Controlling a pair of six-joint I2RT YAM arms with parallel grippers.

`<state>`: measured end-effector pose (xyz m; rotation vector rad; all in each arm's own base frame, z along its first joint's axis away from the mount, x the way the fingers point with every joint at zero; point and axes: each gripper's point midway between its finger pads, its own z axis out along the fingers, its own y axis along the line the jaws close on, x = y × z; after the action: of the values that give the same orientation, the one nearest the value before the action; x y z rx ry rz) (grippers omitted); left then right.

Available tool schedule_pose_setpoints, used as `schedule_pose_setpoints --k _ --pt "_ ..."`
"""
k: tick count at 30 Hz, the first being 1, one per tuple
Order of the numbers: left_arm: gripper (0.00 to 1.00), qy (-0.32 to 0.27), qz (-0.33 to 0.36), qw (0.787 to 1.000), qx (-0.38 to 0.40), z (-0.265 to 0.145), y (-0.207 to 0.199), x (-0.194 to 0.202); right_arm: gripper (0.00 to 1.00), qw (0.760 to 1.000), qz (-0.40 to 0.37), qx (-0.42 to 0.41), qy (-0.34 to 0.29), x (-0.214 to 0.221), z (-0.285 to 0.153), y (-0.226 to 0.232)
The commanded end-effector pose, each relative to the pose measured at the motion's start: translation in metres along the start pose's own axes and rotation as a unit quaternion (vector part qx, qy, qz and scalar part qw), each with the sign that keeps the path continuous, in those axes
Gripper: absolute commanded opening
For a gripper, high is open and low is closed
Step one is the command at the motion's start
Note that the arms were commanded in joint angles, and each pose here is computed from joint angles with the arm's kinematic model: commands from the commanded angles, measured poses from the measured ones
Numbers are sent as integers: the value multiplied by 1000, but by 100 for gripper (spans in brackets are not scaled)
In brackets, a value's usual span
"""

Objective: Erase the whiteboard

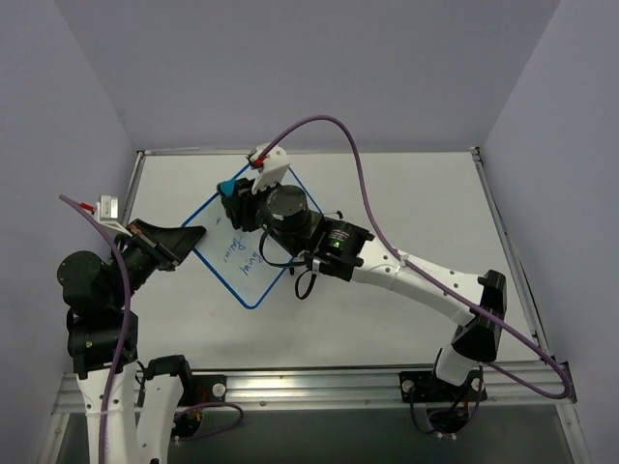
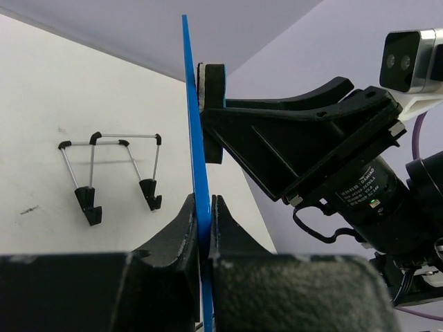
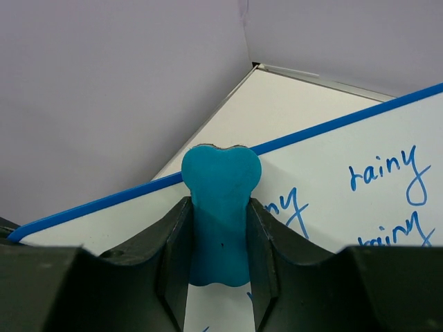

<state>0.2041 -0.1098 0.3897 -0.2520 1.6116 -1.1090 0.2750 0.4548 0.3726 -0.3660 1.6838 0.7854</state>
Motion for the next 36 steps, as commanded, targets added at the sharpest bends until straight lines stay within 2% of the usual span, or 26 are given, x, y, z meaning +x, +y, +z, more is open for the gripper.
schedule_pose_setpoints --k 1,6,14,21,28,36 --pt "2 20 73 981 177 -32 -94 2 0 995 -51 -42 69 67 -7 22" --pt "2 20 96 976 197 -35 -101 3 0 992 -75 -62 79 83 -27 54" --pt "2 16 141 964 226 -39 -110 4 0 994 -60 -62 71 77 -35 60" --pt "2 28 192 948 254 -49 -117 15 0 994 -74 22 79 62 -14 -2" --pt "2 38 175 944 279 -52 -118 21 0 992 -88 68 63 42 -9 -53" --pt "2 44 190 932 306 -59 -129 25 0 988 -83 117 60 23 -3 -125"
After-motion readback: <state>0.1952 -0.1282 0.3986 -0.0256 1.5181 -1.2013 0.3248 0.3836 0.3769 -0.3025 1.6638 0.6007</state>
